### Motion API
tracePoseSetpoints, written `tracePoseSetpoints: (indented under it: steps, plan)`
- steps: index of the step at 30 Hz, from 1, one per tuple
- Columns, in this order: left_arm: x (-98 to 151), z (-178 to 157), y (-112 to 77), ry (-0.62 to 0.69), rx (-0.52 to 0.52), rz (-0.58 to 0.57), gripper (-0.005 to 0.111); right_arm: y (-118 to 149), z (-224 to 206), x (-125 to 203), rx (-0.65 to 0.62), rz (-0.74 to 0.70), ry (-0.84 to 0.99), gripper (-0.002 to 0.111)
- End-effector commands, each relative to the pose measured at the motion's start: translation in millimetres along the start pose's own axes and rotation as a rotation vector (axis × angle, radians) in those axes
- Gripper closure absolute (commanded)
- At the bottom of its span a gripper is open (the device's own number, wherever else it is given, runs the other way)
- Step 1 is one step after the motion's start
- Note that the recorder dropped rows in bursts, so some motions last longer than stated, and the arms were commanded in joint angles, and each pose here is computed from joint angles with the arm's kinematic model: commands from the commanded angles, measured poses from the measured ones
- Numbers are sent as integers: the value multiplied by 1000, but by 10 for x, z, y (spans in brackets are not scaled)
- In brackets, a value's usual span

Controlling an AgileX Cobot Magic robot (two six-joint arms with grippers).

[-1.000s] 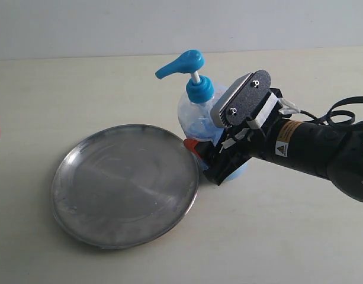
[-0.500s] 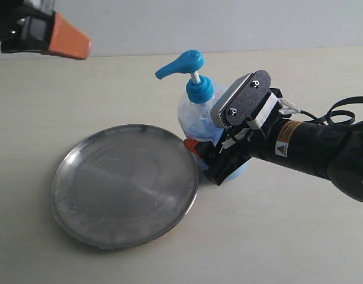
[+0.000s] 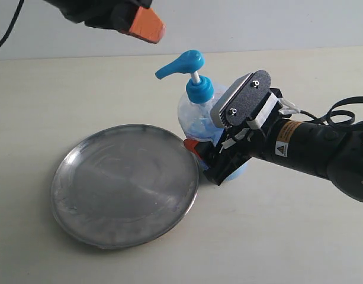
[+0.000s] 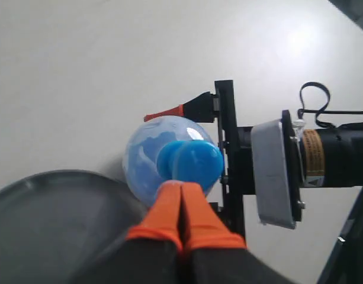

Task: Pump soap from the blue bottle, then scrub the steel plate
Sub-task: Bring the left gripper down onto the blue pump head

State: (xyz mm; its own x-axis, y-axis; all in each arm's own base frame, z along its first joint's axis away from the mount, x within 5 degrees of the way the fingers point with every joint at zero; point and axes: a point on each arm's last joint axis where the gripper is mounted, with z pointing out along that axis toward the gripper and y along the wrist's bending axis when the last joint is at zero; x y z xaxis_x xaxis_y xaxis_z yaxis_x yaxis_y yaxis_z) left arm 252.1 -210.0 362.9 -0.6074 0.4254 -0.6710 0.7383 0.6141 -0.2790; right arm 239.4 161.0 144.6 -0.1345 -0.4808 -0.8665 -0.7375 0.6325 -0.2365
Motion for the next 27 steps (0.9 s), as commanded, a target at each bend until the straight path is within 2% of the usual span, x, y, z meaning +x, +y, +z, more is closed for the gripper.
tracePoseSetpoints:
  steps: [1, 6, 19, 27]
  plan:
    - [-90, 69, -51, 23, -39, 83, 106, 3, 1, 5, -5, -28, 22, 108]
    - [-175, 124, -133, 14, -22, 110, 106, 3, 1, 5, -5, -28, 22, 108]
    - [-164, 205, -224, 31, 3, 122, 106, 3, 1, 5, -5, -28, 22, 108]
    - [-155, 281, -209, 46, 8, 62, 106, 3, 1, 1, -4, -28, 18, 108]
